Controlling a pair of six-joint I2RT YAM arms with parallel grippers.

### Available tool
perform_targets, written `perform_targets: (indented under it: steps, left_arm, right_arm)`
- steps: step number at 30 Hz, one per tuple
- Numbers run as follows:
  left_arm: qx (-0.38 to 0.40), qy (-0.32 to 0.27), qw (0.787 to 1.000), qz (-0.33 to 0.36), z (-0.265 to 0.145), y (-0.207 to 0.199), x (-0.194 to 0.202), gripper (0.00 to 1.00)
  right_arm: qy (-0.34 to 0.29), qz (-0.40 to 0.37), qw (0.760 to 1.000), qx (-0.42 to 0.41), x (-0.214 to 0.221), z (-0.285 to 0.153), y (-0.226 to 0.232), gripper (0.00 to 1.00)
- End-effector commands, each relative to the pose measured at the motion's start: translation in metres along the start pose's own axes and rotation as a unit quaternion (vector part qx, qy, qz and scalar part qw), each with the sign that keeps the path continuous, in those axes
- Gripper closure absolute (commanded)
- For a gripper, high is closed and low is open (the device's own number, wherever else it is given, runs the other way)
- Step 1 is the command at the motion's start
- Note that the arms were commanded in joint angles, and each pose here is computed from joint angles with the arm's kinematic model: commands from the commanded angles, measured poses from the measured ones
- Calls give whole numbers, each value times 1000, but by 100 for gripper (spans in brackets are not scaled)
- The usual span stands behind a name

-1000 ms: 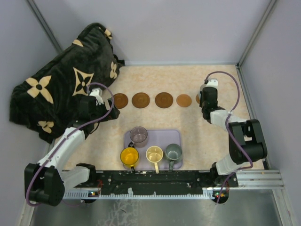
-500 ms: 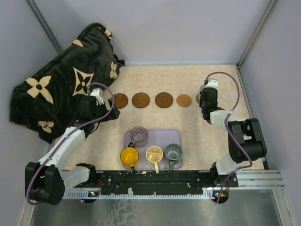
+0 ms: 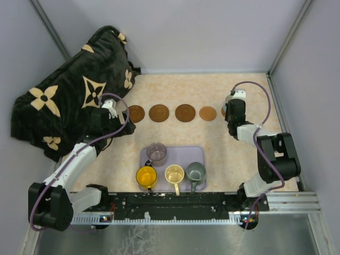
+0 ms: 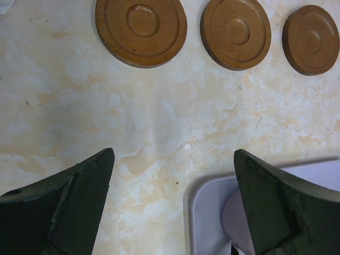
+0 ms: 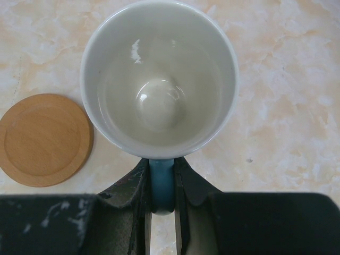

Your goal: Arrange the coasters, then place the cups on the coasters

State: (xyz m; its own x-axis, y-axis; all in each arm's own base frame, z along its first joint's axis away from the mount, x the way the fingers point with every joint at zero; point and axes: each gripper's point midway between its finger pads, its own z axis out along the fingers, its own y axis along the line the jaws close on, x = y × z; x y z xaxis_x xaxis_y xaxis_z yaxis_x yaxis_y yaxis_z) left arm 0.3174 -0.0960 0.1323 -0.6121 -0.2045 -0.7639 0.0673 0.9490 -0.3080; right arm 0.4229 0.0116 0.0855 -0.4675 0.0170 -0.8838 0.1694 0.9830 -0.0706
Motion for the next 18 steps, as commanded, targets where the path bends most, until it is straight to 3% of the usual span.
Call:
perform_targets:
  steps: [1,6,10,14,18]
  left_arm:
    - [15,-18,1000,10,0,-8,-14,0]
    - [15,-17,1000,9,0,-8,-13,0]
    - [15,-18,1000,8,-1,-8,-13,0]
    - [15,-19,1000,9,-2,-8,-13,0]
    - [14,-20,1000,9,-2,-8,-13,0]
  right_arm:
    - [-63,29,998,9,-36,3,-3,100]
    - [-61,33,997,14,-36,0,-6,100]
    - [-62,34,997,21,-35,-4,-9,91]
    - [-62,38,997,19,-34,-8,-10,76]
    - [-57,37,997,21,-31,-8,-10,70]
